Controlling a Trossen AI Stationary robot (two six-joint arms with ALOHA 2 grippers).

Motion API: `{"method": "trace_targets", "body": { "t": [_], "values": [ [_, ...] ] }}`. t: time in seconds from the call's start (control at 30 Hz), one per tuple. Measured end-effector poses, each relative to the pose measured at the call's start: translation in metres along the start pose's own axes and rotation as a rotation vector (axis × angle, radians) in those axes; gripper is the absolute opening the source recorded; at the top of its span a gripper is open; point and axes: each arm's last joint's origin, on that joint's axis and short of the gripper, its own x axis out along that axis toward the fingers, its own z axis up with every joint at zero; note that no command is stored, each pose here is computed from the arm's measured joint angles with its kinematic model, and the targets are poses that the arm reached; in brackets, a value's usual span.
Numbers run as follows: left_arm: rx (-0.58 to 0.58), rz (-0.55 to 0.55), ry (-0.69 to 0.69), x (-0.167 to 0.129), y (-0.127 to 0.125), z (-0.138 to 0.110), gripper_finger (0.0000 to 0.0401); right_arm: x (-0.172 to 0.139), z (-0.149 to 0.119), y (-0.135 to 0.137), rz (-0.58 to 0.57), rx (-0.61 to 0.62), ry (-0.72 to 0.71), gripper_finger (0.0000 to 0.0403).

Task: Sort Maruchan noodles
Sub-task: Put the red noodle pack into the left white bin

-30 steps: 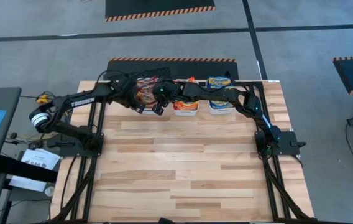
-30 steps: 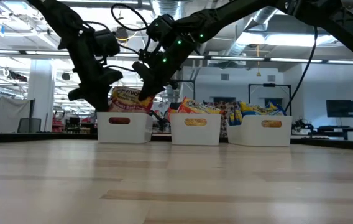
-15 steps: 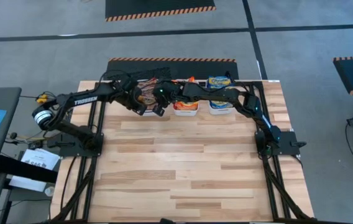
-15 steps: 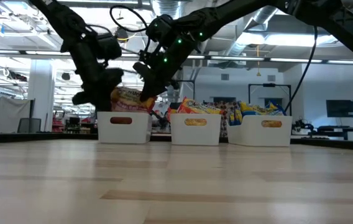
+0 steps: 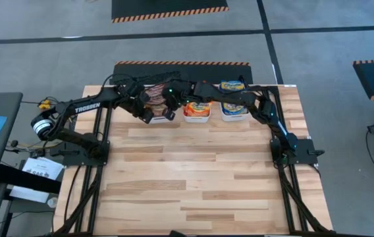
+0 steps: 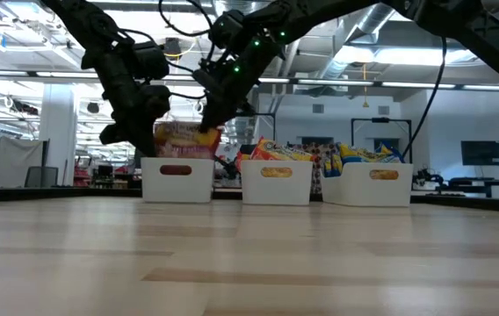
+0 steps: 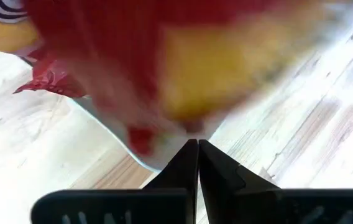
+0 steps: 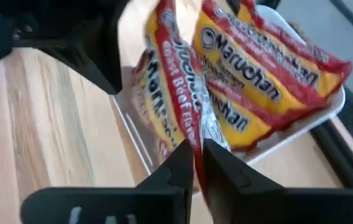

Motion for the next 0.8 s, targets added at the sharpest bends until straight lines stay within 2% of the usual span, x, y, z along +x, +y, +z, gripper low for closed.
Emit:
{"method": "trace_targets", "body": {
  "t": [0.2,0.4,0.6,0.8],
  "values": [
    [0.011,0.001,0.005,0.000,0.000,0.000,0.0000,0.000,0.001,-0.007,0.002,0.031,-0.004,0.0086],
    [0.020,0.000,0.005,-0.002,0.000,-0.001,0.0000,0.000,-0.001,-0.008,-0.001,0.040,0.011,0.0139],
    [0.027,-0.011,0.001,-0.019,-0.004,-0.005,0.0000,-0.011,0.009,-0.009,0.000,0.066,-0.036,0.0185],
    [0.046,-0.007,0.010,-0.039,-0.008,-0.012,0.0000,-0.015,0.019,-0.007,0.009,0.066,-0.099,0.0198]
  ]
}}
